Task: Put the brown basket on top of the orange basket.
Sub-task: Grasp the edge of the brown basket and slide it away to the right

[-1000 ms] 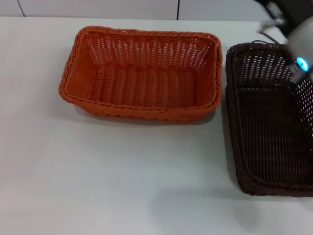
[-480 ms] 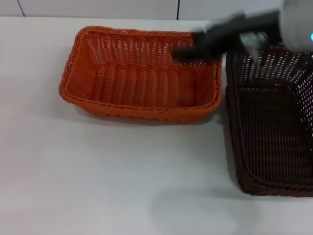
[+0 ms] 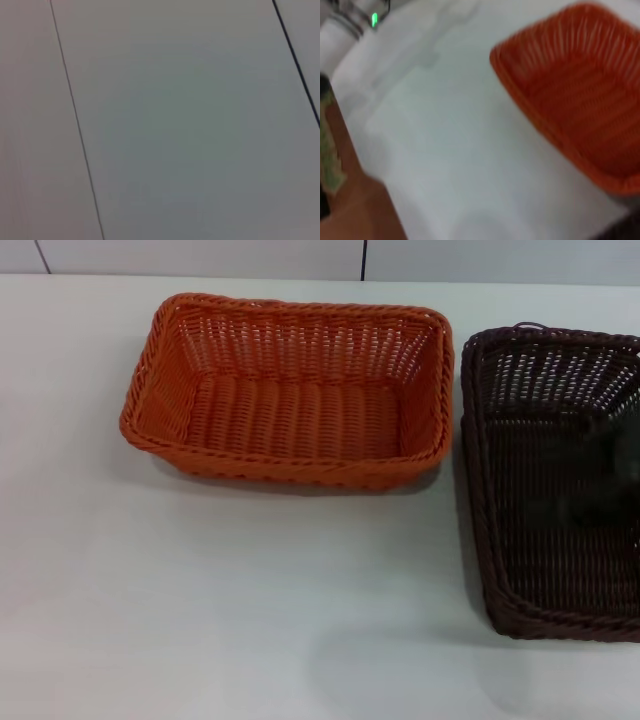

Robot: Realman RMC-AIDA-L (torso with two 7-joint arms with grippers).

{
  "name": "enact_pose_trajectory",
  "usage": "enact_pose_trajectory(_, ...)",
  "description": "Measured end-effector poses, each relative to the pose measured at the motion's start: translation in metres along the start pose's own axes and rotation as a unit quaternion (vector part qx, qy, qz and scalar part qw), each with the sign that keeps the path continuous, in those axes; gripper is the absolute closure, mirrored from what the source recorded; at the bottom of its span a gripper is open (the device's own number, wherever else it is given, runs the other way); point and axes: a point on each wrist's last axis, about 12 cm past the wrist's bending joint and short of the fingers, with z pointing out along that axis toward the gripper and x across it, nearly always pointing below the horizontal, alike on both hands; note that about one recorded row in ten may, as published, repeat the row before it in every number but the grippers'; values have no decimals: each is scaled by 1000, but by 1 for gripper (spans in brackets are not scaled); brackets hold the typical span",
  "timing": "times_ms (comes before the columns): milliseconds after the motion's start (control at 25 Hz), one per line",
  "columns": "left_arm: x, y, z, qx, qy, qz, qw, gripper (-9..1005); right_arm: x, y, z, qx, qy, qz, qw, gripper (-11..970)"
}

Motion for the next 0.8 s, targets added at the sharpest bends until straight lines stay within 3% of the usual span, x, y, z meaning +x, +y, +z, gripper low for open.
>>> enact_pose_trajectory(200,-1,-2,6,-3,6,9,1000,224,10,-4,11,1,61,8,998,345)
enact_pose_trajectory(520,-3,-7,13,0,8,6,1000,224,12,-3,54,19,175,5,984,345)
enact_pose_trajectory(800,-4,-8,15,1,3,6,1000,223,7,-6,81,18,212,-9,977,346)
